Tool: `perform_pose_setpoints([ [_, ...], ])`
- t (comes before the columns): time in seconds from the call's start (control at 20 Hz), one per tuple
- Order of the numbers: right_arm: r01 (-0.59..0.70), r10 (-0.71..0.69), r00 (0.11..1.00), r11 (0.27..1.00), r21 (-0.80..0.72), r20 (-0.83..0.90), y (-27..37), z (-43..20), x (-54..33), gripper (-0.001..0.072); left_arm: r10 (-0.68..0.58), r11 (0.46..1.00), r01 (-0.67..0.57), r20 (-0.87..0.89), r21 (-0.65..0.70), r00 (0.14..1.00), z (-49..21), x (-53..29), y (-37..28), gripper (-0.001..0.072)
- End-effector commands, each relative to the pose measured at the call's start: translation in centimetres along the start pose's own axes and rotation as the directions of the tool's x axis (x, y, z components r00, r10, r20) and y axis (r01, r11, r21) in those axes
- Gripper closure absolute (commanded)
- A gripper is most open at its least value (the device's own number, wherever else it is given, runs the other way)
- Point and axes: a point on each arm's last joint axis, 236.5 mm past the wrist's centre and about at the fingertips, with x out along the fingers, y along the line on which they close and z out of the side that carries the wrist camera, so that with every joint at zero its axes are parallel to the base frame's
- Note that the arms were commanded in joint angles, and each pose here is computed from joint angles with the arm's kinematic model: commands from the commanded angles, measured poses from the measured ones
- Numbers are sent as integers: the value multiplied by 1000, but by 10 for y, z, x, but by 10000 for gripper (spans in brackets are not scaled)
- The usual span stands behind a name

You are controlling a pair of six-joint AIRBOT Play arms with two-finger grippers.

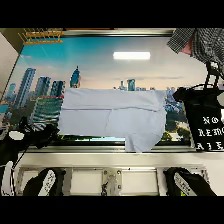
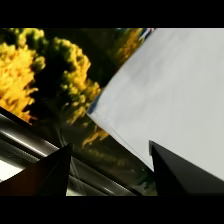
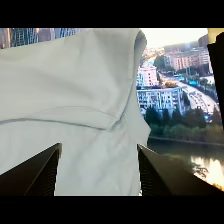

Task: Fold the clothes and pants, and hang the long-sleeved shirts on hangers.

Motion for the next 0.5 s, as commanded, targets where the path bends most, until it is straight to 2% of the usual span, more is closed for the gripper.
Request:
perform_pose_setpoints([
  [0.0, -6, 6, 1000, 1000, 4, 3, 2, 0, -1, 198, -44, 995, 47, 37, -90, 998, 1, 8, -2, 202],
  [0.15, -6, 6, 1000, 1000, 4, 3, 2, 0, -1, 198, -49, 989, 48, -3, -141, 999, 0, 22, -3, 201],
  [0.4, -5, 5, 1000, 1000, 6, -3, 1, -2, 0, 198, -47, 999, 47, -42, 6, 998, -4, 41, -42, 212],
  [0.45, -4, 4, 1000, 1000, 7, -17, 1, -5, 0, 198, -47, 999, 47, -44, 11, 998, -3, 44, -50, 319],
])
